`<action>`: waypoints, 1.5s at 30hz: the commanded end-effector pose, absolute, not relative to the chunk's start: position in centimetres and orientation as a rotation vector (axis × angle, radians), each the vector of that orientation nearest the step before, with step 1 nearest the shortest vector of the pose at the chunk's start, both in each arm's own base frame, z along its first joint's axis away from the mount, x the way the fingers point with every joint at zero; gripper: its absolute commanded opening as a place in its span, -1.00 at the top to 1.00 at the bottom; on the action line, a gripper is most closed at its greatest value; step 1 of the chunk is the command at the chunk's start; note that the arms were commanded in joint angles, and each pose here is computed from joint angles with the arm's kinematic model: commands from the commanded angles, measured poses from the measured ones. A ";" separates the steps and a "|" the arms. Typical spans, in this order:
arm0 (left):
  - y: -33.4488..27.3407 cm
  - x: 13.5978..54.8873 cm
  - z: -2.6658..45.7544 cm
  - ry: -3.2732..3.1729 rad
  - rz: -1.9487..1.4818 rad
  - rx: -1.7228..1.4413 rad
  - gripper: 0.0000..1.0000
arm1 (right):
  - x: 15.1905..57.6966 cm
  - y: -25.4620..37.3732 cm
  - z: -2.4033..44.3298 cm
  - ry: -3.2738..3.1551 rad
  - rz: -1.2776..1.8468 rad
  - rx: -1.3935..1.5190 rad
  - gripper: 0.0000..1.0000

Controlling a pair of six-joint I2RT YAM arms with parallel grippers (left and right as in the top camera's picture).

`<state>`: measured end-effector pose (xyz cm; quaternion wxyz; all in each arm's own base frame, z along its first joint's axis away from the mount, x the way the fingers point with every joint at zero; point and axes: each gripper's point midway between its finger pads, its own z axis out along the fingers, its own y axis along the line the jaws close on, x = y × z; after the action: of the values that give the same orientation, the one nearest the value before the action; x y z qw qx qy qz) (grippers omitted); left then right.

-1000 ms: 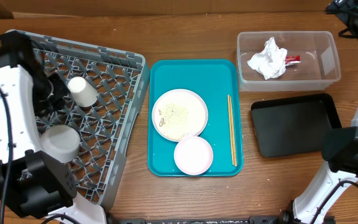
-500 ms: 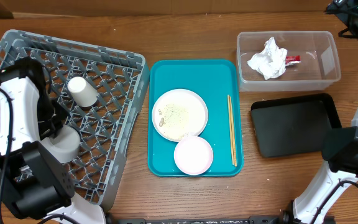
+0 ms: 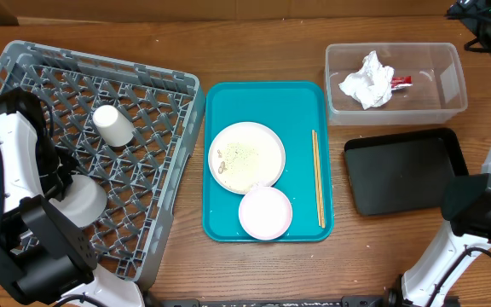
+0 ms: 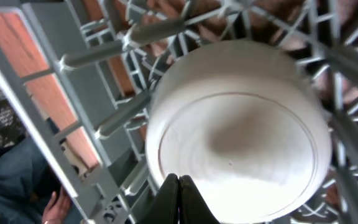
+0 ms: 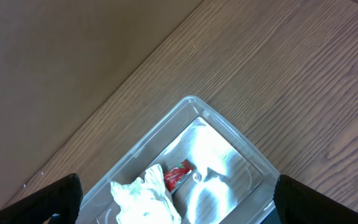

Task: Sort waste into correct bins and load items into the dishwasher
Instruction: 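Open the left gripper to release the bowl and raise it, then move the left arm back right toward the teal tray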

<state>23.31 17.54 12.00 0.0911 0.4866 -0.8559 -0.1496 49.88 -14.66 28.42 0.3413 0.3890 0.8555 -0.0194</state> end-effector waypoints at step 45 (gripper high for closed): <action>-4.6 36.8 10.9 -3.152 -0.204 0.073 0.33 | 49.9 -14.5 29.3 2.206 -0.043 1.003 -1.00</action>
<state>36.50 -4.87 11.90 -0.0217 0.0441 -0.9975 -0.0512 49.89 -14.67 28.43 0.3415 0.3888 0.8555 -0.0195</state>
